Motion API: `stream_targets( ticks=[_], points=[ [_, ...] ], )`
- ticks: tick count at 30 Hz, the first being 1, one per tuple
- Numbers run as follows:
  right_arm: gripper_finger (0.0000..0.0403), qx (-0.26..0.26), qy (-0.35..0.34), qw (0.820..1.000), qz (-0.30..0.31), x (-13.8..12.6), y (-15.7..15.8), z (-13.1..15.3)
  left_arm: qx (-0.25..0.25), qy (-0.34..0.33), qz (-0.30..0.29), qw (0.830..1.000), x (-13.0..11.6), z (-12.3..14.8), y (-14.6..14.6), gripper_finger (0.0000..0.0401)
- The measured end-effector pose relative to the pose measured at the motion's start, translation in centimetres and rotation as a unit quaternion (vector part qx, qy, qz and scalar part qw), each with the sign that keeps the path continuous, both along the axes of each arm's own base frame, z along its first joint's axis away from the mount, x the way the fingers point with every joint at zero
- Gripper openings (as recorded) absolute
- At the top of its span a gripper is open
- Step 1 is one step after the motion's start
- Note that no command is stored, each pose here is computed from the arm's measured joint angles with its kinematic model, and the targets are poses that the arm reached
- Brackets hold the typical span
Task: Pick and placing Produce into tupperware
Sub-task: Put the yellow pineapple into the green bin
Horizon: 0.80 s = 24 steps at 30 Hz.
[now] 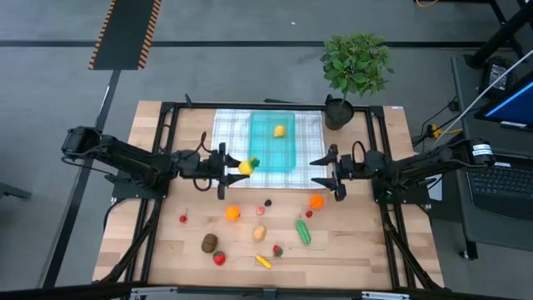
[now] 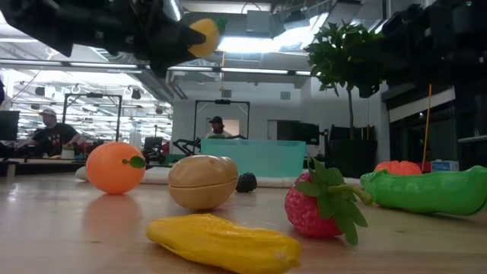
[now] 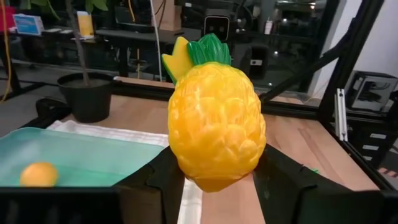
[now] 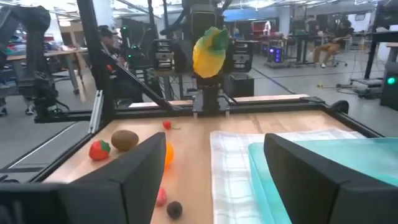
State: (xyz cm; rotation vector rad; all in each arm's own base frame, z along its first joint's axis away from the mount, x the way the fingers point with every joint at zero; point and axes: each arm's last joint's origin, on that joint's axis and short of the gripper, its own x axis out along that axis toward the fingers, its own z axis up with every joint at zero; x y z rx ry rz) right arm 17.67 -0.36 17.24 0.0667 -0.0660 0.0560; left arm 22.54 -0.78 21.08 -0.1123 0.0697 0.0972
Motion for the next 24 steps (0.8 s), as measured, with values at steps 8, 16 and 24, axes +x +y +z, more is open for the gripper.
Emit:
stream_targets(
  ticks=[8, 16, 24],
  points=[
    [0.0273, -0.025, -0.002, 1.0, 0.017, 0.0, 0.1, 0.0, -0.001, 0.0, 0.014, 1.0, 0.0, 0.0, 0.8, 0.0154],
    [0.0273, -0.024, -0.001, 1.0, 0.016, 0.0, 0.1, 0.0, 0.0, -0.002, 0.097, 0.995, -0.1, 0.0, 1.5, 0.0163],
    [0.0273, -0.011, 0.0, 1.0, 0.016, 0.0, 0.1, 0.0, -0.017, -0.006, 0.11, 0.994, -0.1, 0.0, 1.6, 0.0154]
  ],
)
